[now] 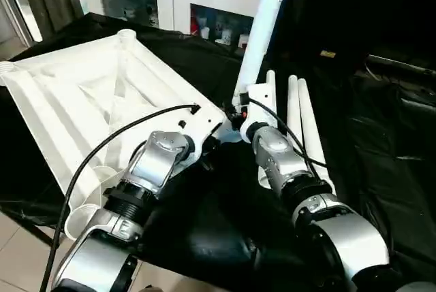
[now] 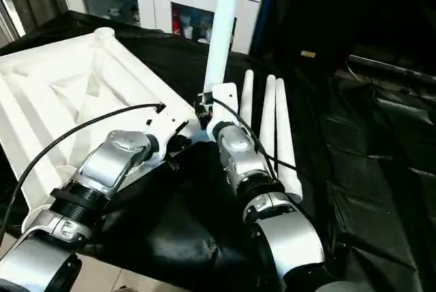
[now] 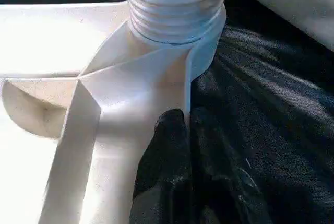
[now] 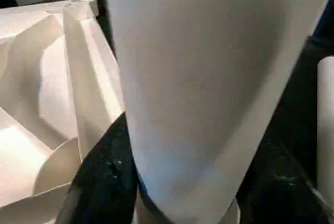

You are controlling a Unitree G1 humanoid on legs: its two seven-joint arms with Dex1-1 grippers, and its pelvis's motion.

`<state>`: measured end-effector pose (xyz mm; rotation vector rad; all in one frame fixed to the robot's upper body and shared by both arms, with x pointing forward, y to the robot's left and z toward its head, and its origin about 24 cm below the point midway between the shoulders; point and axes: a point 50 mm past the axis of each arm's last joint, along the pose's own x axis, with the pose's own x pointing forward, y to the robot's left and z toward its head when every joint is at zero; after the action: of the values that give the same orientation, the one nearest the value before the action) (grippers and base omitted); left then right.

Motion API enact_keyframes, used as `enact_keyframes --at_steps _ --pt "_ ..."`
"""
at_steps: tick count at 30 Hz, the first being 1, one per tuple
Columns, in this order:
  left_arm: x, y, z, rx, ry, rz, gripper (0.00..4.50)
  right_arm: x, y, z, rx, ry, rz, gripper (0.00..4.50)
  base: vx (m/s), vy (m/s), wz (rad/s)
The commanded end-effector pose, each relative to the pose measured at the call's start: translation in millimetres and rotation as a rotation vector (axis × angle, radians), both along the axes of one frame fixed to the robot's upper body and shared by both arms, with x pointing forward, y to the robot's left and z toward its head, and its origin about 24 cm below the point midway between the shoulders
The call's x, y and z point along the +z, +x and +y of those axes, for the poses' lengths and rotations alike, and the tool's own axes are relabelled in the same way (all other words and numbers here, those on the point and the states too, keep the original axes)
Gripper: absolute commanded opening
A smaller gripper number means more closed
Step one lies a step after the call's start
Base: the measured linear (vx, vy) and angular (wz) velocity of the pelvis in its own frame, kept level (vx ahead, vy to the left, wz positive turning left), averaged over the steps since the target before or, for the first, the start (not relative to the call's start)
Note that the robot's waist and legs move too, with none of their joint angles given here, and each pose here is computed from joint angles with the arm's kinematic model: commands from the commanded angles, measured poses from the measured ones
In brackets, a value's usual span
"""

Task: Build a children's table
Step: Insert table leg to table base

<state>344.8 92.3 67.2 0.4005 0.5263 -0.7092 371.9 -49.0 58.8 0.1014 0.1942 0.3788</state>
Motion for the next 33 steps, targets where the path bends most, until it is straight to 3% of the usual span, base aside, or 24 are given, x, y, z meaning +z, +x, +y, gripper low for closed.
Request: enact_keyframes --at_steps 1,8,11,15,17,18,22,26,33 --pt "-5.0 0.4 3.5 0.037 0.035 0.001 0.0 -36.0 -20.3 13.2 0.076 0.006 0.186 2.67 0.0 0.0 0.0" --pt "-2.7 0.7 7.8 0.019 0.033 -0.01 0.0 -21.4 -13.5 14.3 0.121 0.053 0.134 3.43 0.0 0.0 0.0" --pt "-1.0 -0.6 8.8 -0.02 0.027 -0.02 0.0 -12.2 -9.4 11.4 0.156 0.071 0.094 3.55 0.0 0.0 0.0" --pt "-0.6 -3.9 13.2 -0.064 0.026 -0.012 0.0 -2.4 -6.7 5.0 0.26 0.04 0.042 3.94 0.0 0.0 0.0" --pt "-0.4 -5.2 14.8 -0.084 0.024 -0.013 0.0 -0.8 -7.2 1.4 0.303 0.016 0.023 3.94 0.0 0.0 0.0" --pt "-0.2 -8.9 19.5 -0.143 0.022 -0.018 0.0 2.8 -9.6 -9.4 0.411 -0.05 -0.023 3.94 0.0 0.0 0.0" --pt "-0.2 -13.2 24.1 -0.207 0.013 -0.018 0.0 5.6 -12.6 -19.4 0.492 -0.093 -0.05 3.94 0.0 0.0 0.0" --pt "2.1 -22.8 36.5 -0.356 0.003 -0.027 0.0 8.9 -24.5 -36.7 0.668 -0.152 -0.072 3.94 0.0 0.0 0.0" --pt "6.9 -34.8 46.8 -0.499 -0.023 -0.012 0.0 10.9 -37.3 -48.1 0.797 -0.163 -0.073 3.94 0.0 0.0 0.0"
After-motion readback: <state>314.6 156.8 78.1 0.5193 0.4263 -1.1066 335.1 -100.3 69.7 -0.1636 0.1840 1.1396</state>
